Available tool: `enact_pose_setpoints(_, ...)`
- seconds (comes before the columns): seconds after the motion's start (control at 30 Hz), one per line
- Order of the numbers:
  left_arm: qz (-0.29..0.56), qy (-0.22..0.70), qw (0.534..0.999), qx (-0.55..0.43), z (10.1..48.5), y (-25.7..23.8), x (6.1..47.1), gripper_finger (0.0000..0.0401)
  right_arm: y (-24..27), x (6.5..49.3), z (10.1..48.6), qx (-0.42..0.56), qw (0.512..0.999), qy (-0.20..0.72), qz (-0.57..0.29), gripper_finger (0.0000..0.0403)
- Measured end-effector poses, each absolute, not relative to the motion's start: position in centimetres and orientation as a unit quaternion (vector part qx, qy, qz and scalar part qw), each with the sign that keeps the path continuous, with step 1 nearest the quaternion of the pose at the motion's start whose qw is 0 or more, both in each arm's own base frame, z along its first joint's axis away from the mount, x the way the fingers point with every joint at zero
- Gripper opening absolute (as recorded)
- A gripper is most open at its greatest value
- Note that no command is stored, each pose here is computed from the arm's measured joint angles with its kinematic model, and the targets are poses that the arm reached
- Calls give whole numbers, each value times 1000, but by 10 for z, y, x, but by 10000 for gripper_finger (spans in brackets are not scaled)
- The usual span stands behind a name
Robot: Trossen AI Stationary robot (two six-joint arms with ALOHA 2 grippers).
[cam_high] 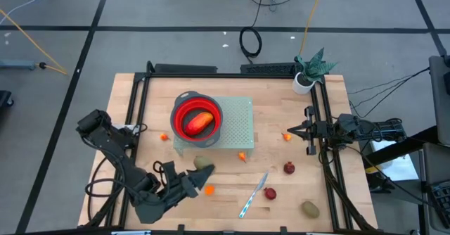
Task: Pick & Place Fruit
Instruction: Put the kiwi into the red strainer bowl on the shelf
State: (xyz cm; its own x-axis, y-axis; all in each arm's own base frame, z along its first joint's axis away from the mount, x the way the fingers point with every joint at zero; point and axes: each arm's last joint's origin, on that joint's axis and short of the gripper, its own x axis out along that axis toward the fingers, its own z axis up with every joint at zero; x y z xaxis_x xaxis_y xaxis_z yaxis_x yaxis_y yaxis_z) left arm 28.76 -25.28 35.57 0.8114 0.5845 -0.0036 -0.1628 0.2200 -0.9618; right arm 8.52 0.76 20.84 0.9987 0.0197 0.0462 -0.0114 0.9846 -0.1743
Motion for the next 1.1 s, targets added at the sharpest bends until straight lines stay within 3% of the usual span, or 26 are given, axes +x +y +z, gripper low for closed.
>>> enact_pose_setpoints(0.13, 223, -145, 803, -533, 356, -255, 289, 198, 8, 85, 208, -87, 996, -24, 8, 0)
enact_pose_setpoints(0.27, 152, -73, 874, -455, 355, -260, 291, 198, 8, 85, 208, -87, 996, -24, 8, 0)
enact_pose_setpoints(0.4, 90, -32, 913, -398, 355, -264, 292, 198, 8, 85, 208, -87, 996, -24, 8, 0)
enact_pose_setpoints(0.9, -100, -97, 958, -251, 384, -272, 290, 198, 8, 85, 208, -87, 996, -24, 8, 0)
enact_pose_setpoints(1.1, -120, -119, 959, -227, 388, -272, 289, 198, 8, 85, 208, -87, 996, -24, 8, 0)
